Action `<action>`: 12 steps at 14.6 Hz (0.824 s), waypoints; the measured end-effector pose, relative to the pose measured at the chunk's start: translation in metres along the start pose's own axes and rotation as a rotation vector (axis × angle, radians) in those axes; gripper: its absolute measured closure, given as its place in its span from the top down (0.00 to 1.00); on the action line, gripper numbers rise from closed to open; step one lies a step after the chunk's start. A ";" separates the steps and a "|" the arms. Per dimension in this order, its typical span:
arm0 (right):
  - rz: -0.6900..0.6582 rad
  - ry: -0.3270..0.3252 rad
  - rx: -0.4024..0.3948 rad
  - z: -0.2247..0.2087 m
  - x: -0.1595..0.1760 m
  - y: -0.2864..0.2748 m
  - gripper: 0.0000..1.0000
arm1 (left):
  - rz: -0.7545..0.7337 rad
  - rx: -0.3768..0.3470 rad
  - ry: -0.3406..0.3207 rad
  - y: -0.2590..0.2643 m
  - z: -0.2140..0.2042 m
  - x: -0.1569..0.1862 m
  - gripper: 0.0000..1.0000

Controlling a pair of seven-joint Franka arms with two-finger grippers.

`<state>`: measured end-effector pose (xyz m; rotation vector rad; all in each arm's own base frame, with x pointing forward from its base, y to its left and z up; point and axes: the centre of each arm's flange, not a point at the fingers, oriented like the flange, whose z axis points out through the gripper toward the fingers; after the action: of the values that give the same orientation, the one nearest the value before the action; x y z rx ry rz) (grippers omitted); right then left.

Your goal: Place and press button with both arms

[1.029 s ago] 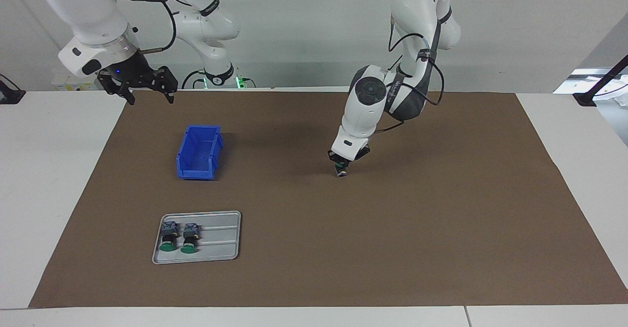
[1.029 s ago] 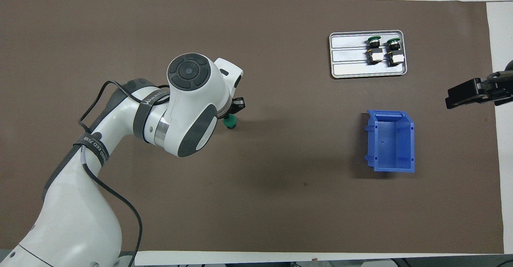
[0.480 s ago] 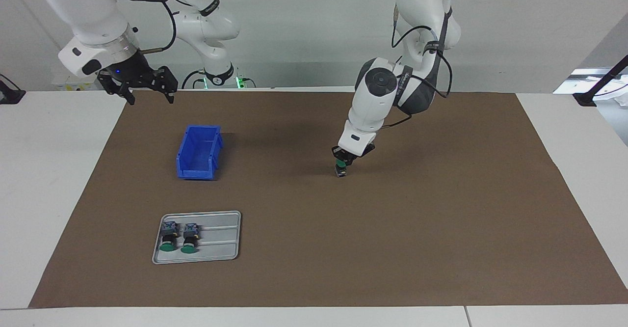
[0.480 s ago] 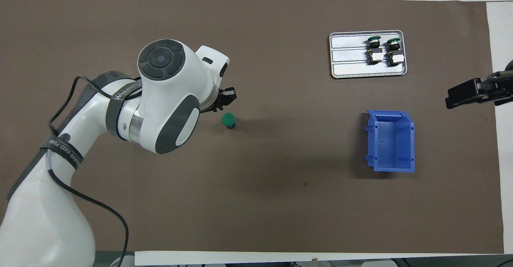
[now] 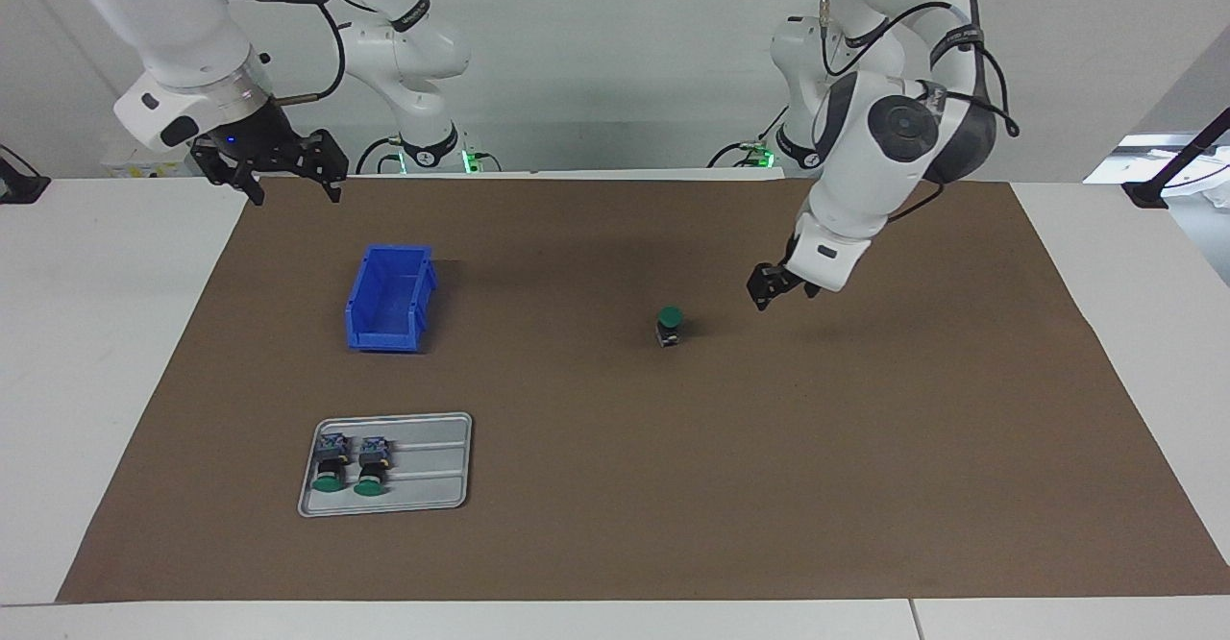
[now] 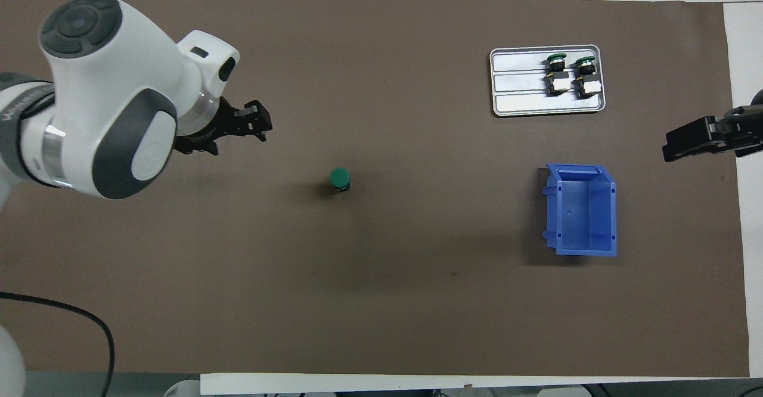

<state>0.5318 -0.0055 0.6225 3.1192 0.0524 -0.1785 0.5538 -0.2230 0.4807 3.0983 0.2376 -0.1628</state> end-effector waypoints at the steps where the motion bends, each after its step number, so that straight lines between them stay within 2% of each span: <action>1: 0.000 0.000 0.000 0.000 0.000 0.000 0.99 | 0.004 0.005 -0.004 -0.020 -0.008 0.006 0.95; 3: 0.000 0.000 0.000 0.000 0.000 0.000 0.99 | 0.028 0.003 -0.013 -0.060 -0.024 0.014 1.00; 7: -0.028 -0.026 0.002 0.002 -0.003 -0.009 0.99 | 0.085 0.040 -0.021 -0.139 -0.061 0.015 1.00; 11: -0.146 -0.016 0.012 -0.004 -0.009 -0.068 0.99 | 0.086 0.056 -0.035 -0.162 -0.103 0.002 1.00; 12: -0.178 0.000 0.040 -0.006 -0.009 -0.086 0.99 | 0.087 0.057 -0.038 -0.163 -0.110 0.000 1.00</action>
<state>0.5204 0.0803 0.6279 3.1517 0.3304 -0.1848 0.5397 -0.0581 0.5866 3.1509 0.0993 -0.2299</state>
